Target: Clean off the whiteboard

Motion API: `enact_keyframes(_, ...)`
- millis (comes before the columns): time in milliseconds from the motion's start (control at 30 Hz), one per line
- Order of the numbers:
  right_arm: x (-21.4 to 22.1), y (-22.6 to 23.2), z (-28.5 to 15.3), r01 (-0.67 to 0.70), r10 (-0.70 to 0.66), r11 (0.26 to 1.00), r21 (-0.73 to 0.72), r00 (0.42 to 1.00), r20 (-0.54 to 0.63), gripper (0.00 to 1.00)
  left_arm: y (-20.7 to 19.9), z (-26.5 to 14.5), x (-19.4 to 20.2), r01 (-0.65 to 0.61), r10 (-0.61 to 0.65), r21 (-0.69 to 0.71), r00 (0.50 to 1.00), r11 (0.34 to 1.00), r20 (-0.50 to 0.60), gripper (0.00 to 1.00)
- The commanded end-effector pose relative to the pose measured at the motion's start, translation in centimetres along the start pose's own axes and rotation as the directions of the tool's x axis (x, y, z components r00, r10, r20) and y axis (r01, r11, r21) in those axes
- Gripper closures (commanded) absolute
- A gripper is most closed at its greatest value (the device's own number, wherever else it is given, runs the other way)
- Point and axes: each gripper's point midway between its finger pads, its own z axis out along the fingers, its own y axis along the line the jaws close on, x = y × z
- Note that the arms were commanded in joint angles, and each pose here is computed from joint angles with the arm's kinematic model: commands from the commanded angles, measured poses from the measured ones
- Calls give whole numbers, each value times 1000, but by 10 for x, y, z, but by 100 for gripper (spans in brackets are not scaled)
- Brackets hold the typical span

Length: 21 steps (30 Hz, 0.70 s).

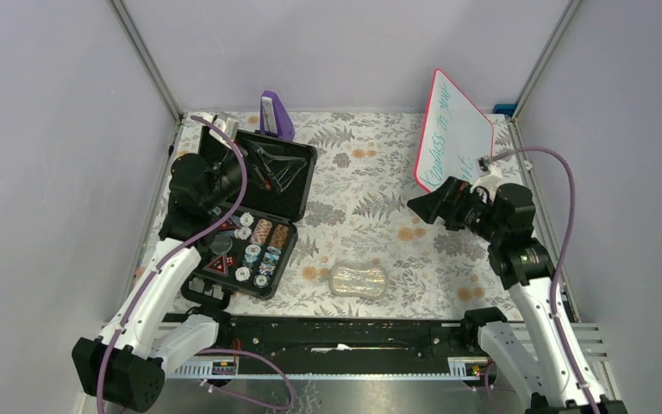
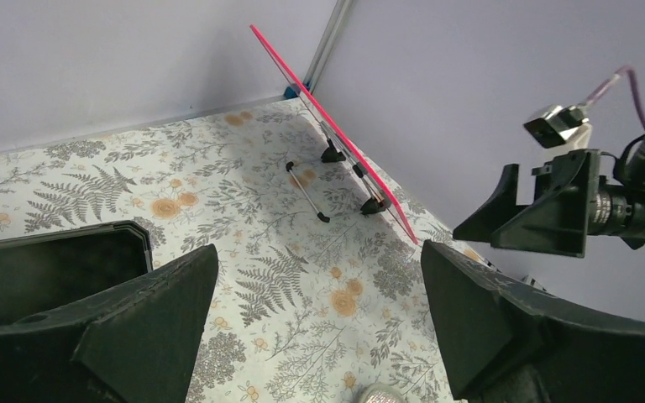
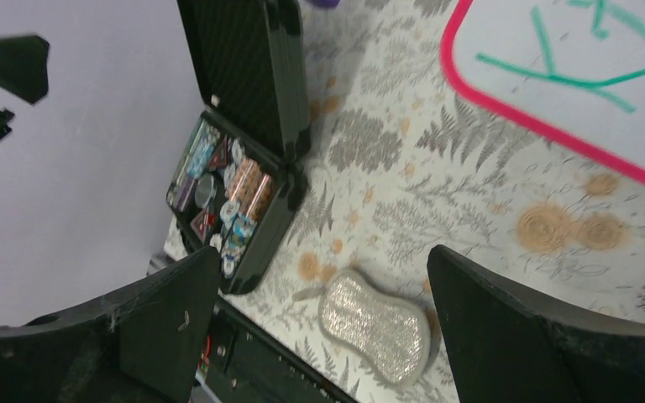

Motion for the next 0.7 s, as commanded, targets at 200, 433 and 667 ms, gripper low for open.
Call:
enact_keyframes(200,79,36,19,112,-156,981,-159,941,-299,0,-17,1,-25,-68,65,52,996,996,60,1)
enact_keyframes(433,151,24,46,260,-265,962,-79,834,-484,0,-13,2,-24,-65,63,34,997,997,54,1)
enact_keyframes(667,206,14,60,508,-440,859,-68,663,-606,0,-7,1,-25,-71,71,-2,996,998,53,1)
